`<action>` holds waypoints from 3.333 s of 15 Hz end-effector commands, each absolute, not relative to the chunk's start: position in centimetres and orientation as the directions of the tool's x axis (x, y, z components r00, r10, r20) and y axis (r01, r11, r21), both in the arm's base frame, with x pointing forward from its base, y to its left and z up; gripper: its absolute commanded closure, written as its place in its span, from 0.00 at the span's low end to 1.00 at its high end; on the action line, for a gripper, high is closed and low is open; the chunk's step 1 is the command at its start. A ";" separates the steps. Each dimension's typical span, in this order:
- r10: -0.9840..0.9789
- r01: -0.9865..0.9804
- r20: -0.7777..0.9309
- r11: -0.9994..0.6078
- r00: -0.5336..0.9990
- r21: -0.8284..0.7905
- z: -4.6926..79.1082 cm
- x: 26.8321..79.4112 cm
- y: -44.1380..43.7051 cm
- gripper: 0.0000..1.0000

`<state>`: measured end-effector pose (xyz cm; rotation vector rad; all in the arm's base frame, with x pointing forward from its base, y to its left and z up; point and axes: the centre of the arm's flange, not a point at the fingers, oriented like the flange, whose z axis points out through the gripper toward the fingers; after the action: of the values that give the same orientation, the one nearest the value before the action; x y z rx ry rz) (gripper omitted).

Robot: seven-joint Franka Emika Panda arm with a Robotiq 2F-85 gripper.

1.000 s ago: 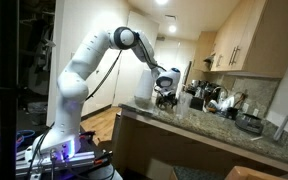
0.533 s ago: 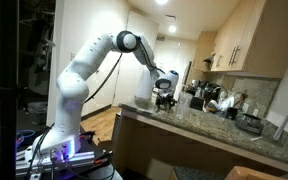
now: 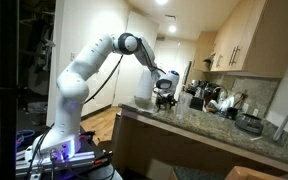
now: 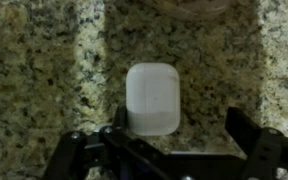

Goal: Move the white object forward.

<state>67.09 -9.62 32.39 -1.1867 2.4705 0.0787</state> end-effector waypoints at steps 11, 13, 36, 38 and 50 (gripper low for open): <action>-0.744 -0.807 -0.396 0.591 -0.538 -0.014 29.9 68.4 -9.1 0.80; -0.771 -0.812 -0.327 0.584 -0.547 -0.018 30.8 68.1 -8.3 0.80; -0.994 -0.987 -0.106 -0.048 0.032 0.153 32.8 56.6 -0.6 0.80; -0.981 -0.982 -0.150 -0.143 0.124 0.121 32.5 56.6 0.1 0.80; -0.871 -0.863 -0.169 -0.484 0.461 0.145 31.1 59.0 3.1 0.80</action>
<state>58.03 2.58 34.17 -2.6193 1.6655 0.3133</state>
